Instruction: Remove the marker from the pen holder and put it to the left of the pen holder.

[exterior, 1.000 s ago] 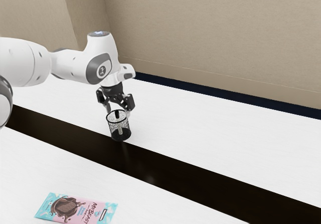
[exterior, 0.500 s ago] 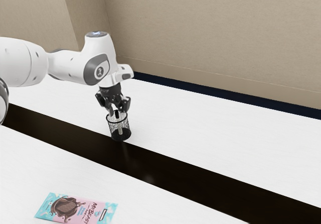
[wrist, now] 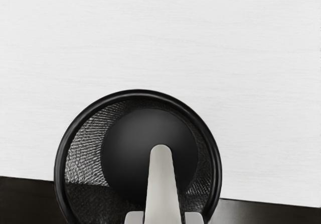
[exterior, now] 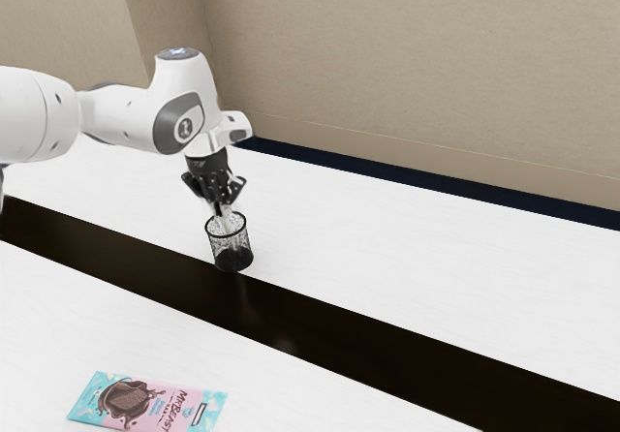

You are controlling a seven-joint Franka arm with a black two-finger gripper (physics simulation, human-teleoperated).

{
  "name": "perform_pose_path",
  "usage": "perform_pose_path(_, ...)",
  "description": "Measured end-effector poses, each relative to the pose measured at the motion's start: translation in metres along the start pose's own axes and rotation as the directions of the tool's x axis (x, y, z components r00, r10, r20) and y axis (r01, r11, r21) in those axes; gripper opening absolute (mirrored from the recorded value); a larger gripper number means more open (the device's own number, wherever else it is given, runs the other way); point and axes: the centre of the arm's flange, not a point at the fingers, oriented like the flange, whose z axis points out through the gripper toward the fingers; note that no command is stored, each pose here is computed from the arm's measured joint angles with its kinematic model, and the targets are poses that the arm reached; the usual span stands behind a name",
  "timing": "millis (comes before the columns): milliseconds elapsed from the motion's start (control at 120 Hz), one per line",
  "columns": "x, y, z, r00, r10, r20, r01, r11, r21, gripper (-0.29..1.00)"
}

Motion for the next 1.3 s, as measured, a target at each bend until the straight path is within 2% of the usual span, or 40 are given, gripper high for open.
perform_pose_path(208, -0.010, -0.034, -0.097, 0.990, -0.060, -0.126, 0.060, 0.998, -0.001, -0.05)
perform_pose_path(292, -0.014, -0.050, -0.122, 0.984, -0.076, -0.161, 0.080, 0.997, 0.018, -0.05)
perform_pose_path(467, 0.036, -0.108, -0.067, 0.985, -0.112, -0.131, 0.120, 0.991, 0.055, -0.03)
perform_pose_path(592, 0.055, -0.128, -0.019, 0.984, -0.092, -0.150, 0.100, 0.994, 0.045, -0.03)
perform_pose_path(717, 0.068, -0.142, 0.021, 0.974, -0.064, -0.216, 0.071, 0.997, 0.023, -0.02)
perform_pose_path(892, 0.081, -0.141, 0.046, 0.944, 0.005, -0.329, 0.005, 0.999, 0.031, -0.02)
perform_pose_path(1125, 0.084, -0.158, 0.074, 0.911, 0.049, -0.408, -0.041, 0.999, 0.028, -0.01)
perform_pose_path(1300, 0.082, -0.162, 0.065, 0.893, 0.096, -0.440, -0.080, 0.995, 0.054, 0.34)
